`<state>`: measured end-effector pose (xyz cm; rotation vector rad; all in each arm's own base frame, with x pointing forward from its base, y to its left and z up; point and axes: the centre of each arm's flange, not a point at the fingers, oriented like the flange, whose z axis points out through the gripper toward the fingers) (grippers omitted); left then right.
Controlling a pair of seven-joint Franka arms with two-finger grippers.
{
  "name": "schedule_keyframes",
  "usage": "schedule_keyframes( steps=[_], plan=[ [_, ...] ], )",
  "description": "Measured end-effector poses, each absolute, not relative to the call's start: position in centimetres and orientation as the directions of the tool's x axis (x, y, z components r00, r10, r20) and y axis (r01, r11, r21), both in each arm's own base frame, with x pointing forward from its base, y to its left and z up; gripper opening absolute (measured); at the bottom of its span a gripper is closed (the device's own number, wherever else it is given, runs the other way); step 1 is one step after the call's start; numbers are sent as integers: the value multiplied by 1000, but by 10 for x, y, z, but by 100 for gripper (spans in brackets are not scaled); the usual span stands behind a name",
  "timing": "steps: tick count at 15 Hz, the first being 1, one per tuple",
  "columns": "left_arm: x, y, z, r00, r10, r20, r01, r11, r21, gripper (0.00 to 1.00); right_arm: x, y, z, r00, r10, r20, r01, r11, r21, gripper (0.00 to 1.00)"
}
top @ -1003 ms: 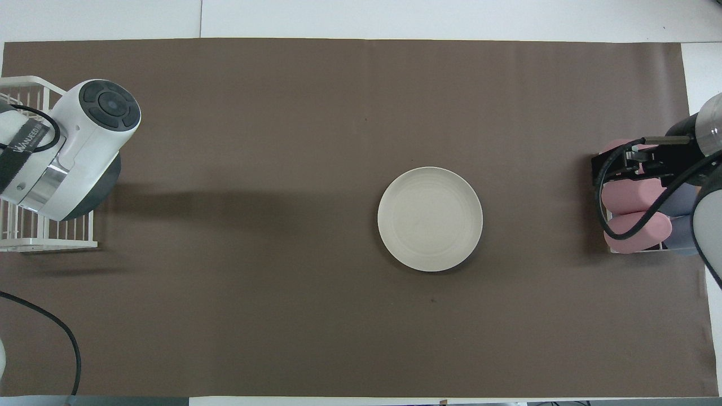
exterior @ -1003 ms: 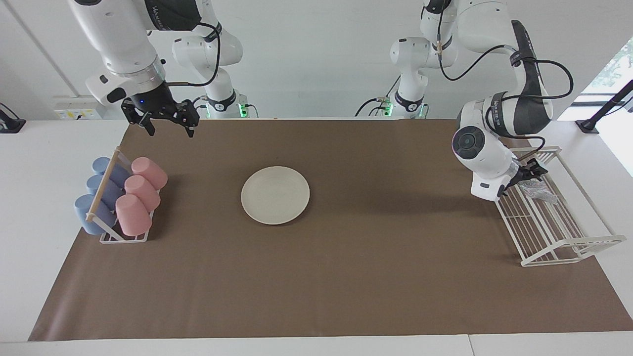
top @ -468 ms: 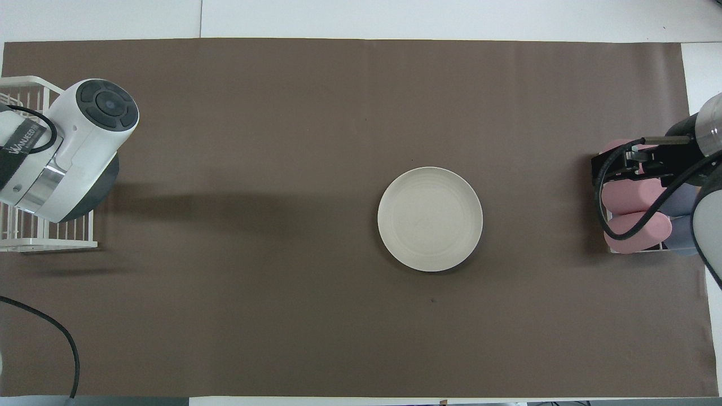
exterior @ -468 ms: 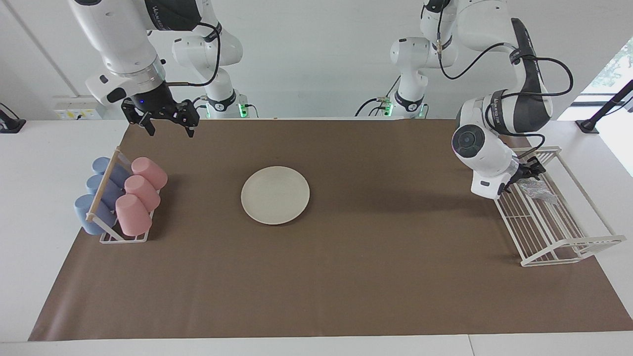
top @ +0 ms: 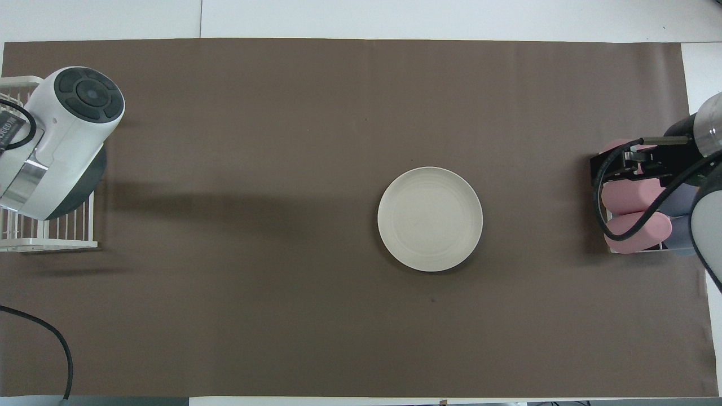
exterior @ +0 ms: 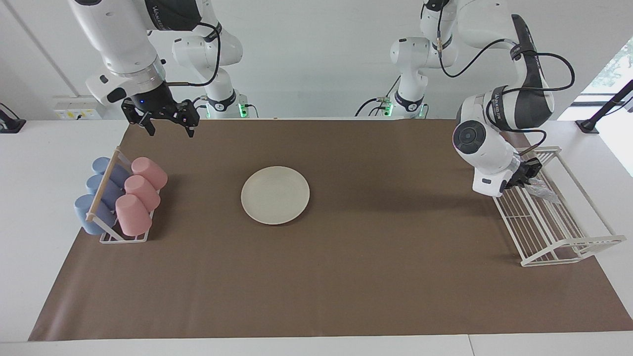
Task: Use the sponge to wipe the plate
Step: 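Reach the left gripper into the wire rack and grasp the clear sponge, then carry the sponge toward the plate while the right gripper reaches the plate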
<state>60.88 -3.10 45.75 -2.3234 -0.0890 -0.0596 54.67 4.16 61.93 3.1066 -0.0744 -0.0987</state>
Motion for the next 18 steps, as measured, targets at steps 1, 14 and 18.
schedule_keyframes(
  steps=[1, 14, 18],
  plan=[
    [611, -35, 470, 995, 64, 80, 102, -715, -692, 5, 546, 42, 619, 997, -48, -66, -46, -998, 34, 100],
    [594, -81, 583, 950, 160, -267, 267, -860, 435, 5, 537, 109, 627, 937, -349, -27, -347, -936, 47, 100],
    [564, -106, 562, 953, -21, -303, 212, -670, 711, 5, 532, 130, 635, 816, -577, -38, -578, -816, 9, 100]
  ],
)
